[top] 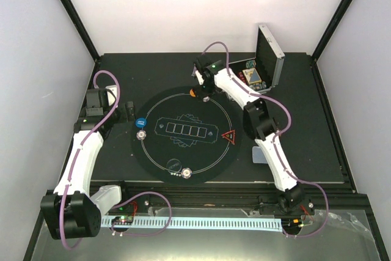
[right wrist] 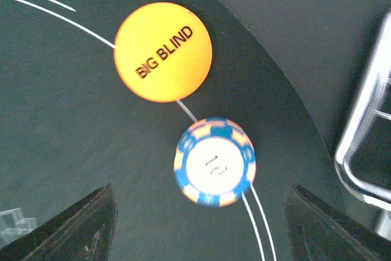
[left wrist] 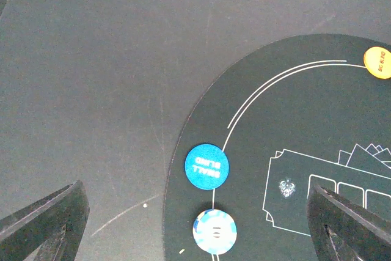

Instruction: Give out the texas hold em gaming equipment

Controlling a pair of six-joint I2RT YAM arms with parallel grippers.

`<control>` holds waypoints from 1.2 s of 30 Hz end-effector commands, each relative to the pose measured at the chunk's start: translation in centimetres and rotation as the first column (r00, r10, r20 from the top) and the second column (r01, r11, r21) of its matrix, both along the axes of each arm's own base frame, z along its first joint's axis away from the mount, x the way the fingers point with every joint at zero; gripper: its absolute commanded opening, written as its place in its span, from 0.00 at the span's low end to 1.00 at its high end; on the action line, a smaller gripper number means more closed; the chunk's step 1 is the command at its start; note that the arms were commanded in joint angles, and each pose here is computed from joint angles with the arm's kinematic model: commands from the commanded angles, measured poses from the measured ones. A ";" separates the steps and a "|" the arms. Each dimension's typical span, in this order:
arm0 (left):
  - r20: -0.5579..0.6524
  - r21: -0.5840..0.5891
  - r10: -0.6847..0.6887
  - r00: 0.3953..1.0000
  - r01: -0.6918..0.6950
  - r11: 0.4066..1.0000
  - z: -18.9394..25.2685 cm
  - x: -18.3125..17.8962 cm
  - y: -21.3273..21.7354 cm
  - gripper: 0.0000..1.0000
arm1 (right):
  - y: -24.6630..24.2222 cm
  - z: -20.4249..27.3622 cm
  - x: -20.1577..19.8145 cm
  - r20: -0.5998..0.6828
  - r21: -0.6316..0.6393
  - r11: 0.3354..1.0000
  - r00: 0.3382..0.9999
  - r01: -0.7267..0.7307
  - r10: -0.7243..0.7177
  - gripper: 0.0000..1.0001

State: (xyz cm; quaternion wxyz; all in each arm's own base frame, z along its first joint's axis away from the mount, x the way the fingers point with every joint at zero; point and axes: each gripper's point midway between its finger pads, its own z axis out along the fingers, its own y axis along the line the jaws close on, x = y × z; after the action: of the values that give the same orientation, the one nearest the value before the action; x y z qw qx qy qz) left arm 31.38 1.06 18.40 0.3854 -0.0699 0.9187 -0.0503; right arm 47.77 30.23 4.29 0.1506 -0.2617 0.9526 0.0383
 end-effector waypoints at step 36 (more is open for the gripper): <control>0.055 -0.001 -0.024 0.998 0.024 1.000 1.7 0.0 -0.5 0.99 | -23.9 1.8 -11.5 0.059 -0.076 0.801 0.805 0.594 -0.591 0.81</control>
State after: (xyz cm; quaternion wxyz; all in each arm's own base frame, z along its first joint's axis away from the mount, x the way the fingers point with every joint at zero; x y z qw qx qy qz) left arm 31.19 0.77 19.07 0.3951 -0.0657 0.9145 -0.0573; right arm 35.74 6.95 6.67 0.1527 0.0225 0.9864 -0.0568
